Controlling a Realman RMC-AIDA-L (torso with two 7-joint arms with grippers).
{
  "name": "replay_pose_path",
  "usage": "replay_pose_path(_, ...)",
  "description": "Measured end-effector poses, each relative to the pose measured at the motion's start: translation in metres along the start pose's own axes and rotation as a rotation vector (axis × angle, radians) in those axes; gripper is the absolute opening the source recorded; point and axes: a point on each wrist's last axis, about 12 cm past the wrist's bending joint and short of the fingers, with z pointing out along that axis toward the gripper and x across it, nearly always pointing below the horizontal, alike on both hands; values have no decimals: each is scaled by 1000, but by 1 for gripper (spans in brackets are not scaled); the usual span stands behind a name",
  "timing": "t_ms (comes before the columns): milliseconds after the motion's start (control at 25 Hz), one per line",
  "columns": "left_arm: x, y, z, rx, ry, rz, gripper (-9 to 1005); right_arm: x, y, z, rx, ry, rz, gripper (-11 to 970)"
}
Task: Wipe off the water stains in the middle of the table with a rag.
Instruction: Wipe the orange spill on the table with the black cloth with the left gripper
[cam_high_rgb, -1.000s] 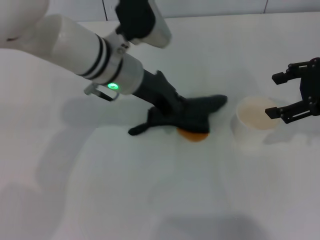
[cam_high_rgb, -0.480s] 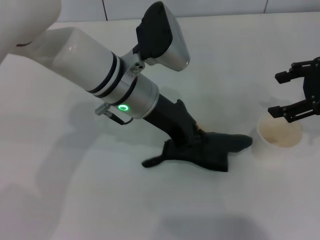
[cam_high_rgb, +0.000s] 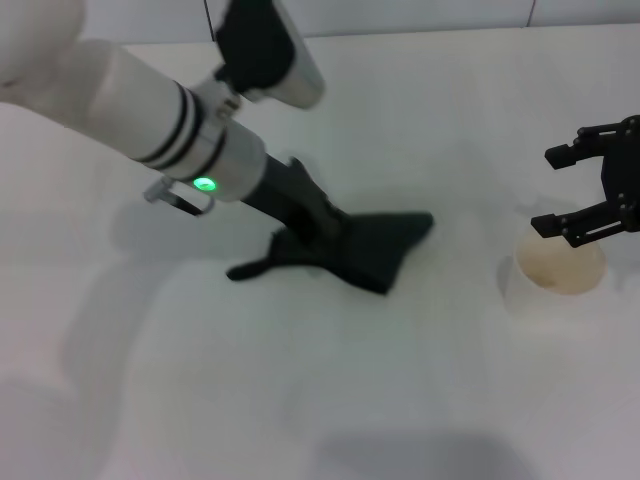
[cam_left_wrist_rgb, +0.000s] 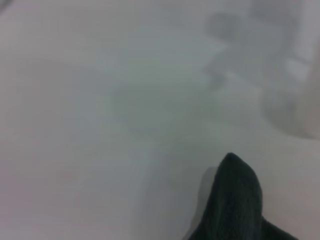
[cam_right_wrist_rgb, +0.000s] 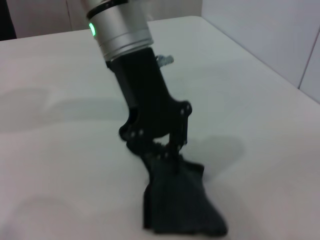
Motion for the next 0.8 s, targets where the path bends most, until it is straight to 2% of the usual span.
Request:
replay_pose_path(200,11,20,-15,-84,-18,-57,55,0,1,-2,-4,2,2,868)
replay_pose_path(320,13,23,-18,-93,-26,-61,55,1,0,-3,0,4,5,869)
replay_pose_path(400,13,20,-18,-75,-21,-48,55,2,0,-4,1,3,8,869)
replay_pose_path(680,9,-1,-19,113,-35,20,54,3,1,-4,1,2,12,869)
replay_pose_path(800,9,-6,-23,155,-47,43,54,5,1,-5,4,4,17,868)
